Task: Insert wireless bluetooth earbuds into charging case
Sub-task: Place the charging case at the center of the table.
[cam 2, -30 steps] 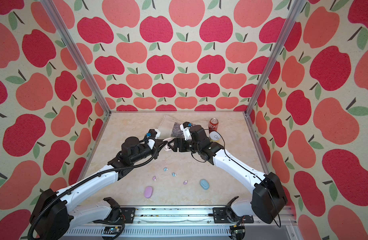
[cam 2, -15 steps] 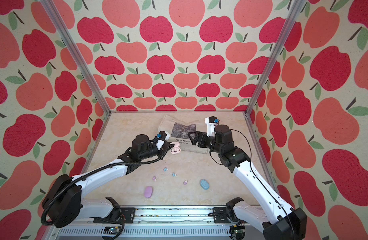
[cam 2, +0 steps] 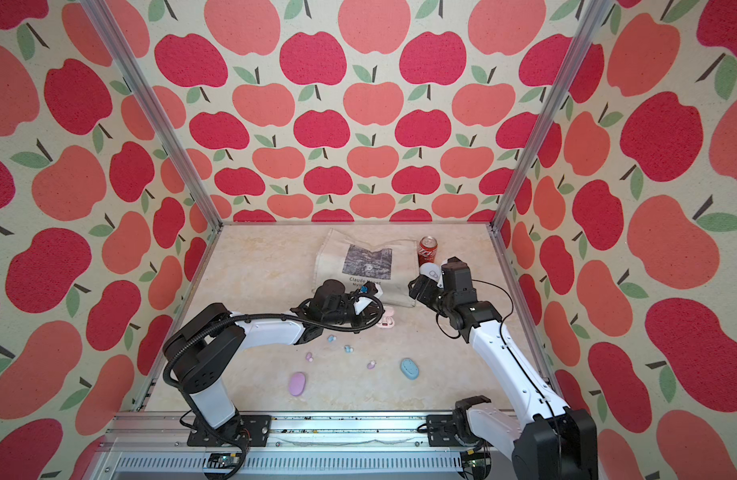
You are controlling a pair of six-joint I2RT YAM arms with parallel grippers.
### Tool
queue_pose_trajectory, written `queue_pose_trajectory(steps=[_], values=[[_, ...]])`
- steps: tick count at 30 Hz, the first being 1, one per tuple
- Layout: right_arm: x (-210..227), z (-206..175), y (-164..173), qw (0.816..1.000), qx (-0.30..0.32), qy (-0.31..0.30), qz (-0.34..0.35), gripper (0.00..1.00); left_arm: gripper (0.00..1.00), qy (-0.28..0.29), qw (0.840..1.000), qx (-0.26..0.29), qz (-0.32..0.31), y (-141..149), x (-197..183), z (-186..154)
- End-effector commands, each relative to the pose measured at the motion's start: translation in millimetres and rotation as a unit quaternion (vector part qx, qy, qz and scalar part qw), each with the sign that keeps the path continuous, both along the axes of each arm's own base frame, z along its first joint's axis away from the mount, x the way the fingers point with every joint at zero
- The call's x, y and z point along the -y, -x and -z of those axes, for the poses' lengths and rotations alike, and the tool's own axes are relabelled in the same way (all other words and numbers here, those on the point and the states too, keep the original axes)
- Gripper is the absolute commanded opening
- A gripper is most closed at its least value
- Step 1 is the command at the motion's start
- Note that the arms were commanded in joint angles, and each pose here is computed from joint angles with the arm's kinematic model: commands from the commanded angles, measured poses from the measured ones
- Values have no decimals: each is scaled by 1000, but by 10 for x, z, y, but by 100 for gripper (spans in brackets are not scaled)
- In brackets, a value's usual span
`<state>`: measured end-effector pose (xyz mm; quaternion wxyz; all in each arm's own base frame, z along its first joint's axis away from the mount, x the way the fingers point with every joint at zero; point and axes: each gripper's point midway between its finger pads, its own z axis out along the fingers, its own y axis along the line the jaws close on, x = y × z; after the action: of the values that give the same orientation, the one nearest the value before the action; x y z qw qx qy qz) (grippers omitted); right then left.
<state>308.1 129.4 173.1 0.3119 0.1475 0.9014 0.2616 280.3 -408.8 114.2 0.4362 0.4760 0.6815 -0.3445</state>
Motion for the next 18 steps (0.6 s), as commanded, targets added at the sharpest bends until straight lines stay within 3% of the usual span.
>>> queue_pose_trajectory(steps=[1, 18], values=[[29, 123, -37, 1000, -17, -5, 15, 85, 0, 30, 999, 17, 0, -87, 177, -91], [101, 397, -110, 998, -58, -9, 34, 85, 1, -16, 1000, -1, 1, -83, 179, 442]])
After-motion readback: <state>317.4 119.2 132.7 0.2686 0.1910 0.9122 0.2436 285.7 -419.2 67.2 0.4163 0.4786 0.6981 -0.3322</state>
